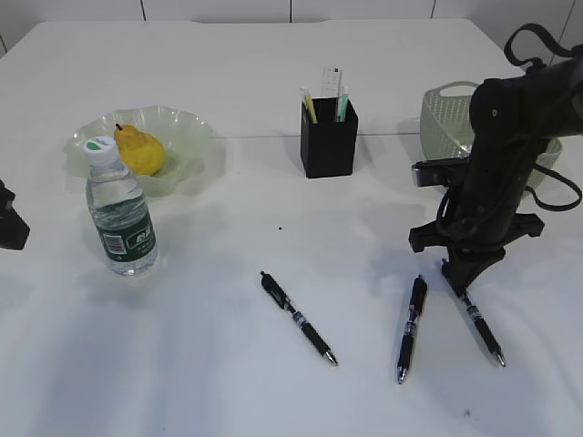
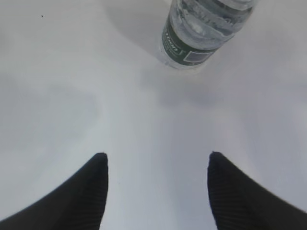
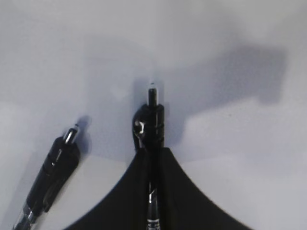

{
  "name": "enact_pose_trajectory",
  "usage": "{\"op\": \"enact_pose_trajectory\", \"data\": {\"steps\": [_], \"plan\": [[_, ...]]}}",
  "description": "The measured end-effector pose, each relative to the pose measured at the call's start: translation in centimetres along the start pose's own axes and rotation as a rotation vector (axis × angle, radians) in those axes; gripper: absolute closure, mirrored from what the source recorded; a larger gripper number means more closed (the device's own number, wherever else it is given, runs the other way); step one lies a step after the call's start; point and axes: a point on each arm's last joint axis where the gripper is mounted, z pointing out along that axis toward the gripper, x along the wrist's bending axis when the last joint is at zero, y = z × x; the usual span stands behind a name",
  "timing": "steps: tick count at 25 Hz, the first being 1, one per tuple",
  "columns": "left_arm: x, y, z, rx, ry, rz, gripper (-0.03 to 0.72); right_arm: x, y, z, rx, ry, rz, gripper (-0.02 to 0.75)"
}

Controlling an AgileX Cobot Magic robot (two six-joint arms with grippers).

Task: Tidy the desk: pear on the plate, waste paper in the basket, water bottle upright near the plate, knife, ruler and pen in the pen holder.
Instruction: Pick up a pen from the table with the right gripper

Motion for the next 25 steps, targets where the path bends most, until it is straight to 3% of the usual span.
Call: {"op": "enact_pose_trajectory", "data": {"steps": [9,18,25], "plan": [[0.00,0.00,0.00,0.000,0.000,0.000,0.231,-0.02,-0.03,-0.03,0.006,0.006,0.006,0.722],[0.00,0.00,0.00,0.000,0.000,0.000,0.231,0.05,-0.09,-0.04,0.013,0.013,0.011,0.535],[0.00,0.02,0.00,-0.002,0.000,0.000,0.231,0.07,-0.09,-0.04,0.013,0.015,0.012,0.505]]}}
